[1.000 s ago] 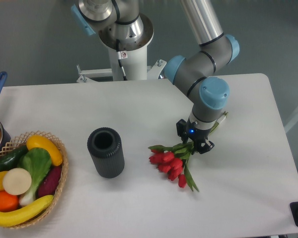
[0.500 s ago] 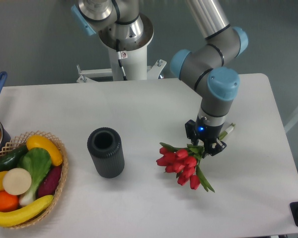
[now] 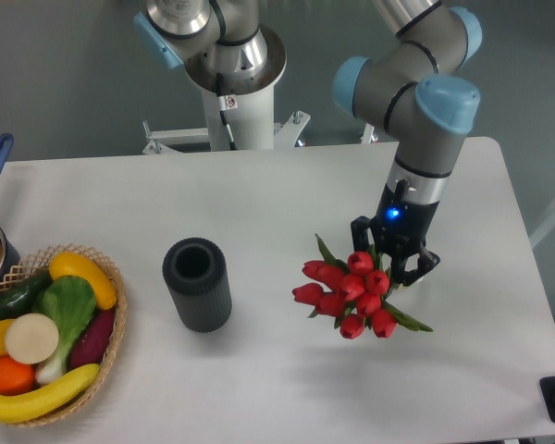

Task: Pick up the flowers from the table
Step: 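Lift the grasped tulip bundle up off the table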

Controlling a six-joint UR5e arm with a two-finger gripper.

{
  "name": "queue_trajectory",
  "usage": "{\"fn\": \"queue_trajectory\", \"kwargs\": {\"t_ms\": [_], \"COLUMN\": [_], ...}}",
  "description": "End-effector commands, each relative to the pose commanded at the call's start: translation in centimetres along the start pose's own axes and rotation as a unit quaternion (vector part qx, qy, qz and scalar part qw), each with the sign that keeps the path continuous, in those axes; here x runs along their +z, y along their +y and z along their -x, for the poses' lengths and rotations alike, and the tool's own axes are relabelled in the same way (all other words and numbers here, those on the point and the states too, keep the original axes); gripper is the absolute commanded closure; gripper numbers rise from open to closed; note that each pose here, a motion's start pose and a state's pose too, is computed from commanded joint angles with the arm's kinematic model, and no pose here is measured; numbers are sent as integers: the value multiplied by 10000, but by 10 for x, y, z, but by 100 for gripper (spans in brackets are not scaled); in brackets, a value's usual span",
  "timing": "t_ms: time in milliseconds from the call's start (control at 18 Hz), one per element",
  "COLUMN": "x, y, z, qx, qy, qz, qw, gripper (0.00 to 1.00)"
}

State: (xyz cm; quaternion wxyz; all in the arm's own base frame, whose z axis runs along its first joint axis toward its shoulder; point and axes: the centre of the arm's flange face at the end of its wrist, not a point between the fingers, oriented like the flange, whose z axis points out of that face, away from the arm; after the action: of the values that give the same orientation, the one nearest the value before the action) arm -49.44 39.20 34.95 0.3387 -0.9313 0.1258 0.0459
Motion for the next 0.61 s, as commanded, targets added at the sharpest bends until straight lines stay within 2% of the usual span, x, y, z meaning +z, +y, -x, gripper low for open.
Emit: {"fn": "queue_trajectory", "kwargs": {"t_ms": [278, 611], "x": [-25, -53], "y": [-15, -36], "z": [1, -12], "qx": [-379, -565], "qy": [9, -8], "qz": [-944, -1441], "qw": [9948, 9879], "gripper": [62, 60]}}
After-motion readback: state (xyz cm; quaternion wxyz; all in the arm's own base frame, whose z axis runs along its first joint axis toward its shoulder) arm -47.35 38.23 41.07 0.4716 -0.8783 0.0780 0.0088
